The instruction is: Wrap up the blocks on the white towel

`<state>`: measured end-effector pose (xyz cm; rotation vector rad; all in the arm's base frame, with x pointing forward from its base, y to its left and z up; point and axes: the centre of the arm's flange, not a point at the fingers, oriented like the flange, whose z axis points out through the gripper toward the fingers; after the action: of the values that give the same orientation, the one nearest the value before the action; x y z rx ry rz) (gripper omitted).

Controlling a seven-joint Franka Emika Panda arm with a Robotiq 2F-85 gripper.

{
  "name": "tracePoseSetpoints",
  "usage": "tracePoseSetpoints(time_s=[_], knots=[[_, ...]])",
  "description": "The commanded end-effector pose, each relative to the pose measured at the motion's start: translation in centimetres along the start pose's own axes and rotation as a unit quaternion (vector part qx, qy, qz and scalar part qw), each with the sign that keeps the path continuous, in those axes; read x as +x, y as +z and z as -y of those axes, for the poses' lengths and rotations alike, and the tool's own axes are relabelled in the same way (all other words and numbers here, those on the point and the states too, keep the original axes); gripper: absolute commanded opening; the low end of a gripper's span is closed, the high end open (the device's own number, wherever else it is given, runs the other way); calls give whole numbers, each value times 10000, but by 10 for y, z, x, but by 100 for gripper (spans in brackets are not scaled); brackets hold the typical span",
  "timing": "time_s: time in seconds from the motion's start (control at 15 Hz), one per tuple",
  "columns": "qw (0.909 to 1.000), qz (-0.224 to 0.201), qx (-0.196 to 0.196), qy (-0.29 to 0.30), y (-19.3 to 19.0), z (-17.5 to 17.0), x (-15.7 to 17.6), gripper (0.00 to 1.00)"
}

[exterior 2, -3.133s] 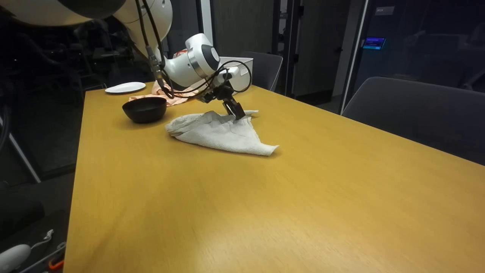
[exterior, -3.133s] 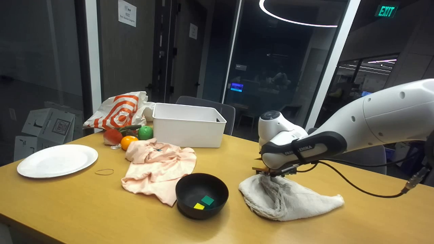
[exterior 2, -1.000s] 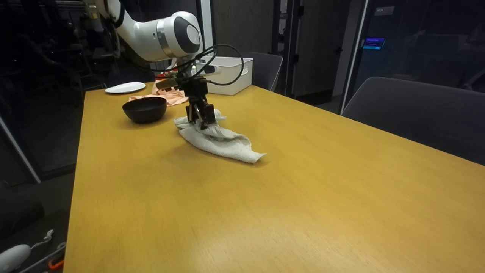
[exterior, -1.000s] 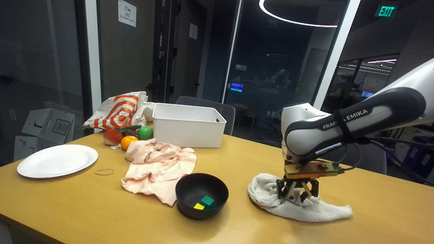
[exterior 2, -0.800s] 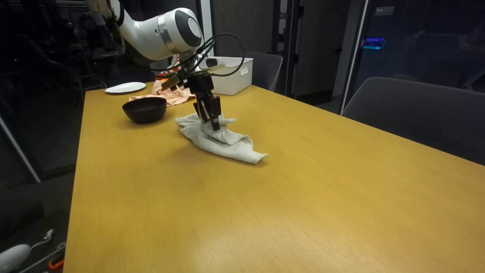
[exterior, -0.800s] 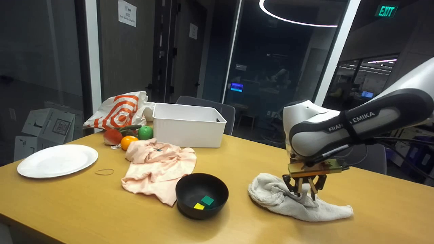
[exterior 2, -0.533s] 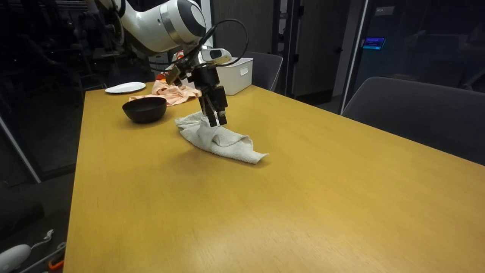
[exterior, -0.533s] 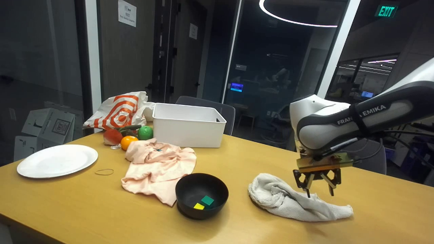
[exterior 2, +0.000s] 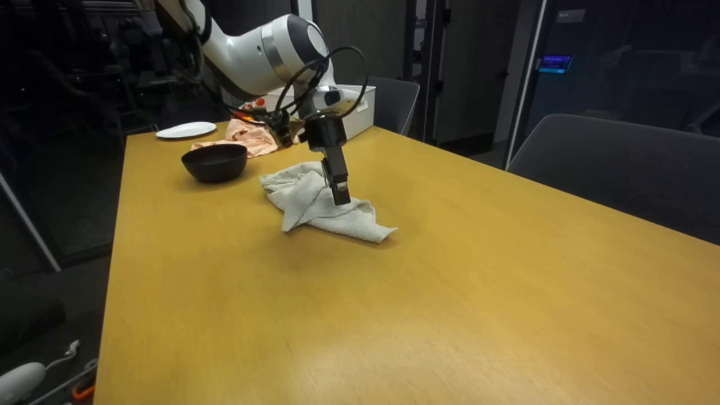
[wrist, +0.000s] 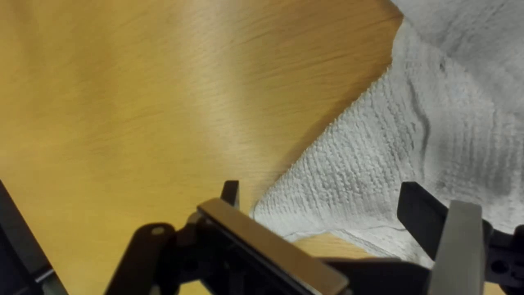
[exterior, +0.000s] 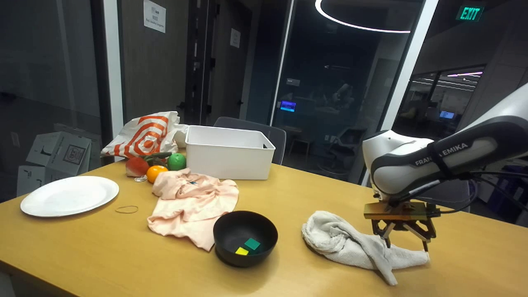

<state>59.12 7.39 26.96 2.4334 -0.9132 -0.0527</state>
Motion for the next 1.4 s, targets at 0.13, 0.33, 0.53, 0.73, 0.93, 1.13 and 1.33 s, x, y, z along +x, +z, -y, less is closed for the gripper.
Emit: tracePoseSetpoints(time_s=[0.13,0.33,0.53,0.73,0.93,1.13,1.33], knots=[[9884,-27,6,1518,42,16,6,100],[9739,-113,180,2258,39,7,10,100],[9542,-227,408,2954,25,-10,15,100],[9295,-375,630,3613,21,-16,23,100],[9181,-689,822,3816,23,-5,30,100],[9187,-973,1017,3691,31,11,29,100],[9187,-973,1109,3664,42,22,24,100]])
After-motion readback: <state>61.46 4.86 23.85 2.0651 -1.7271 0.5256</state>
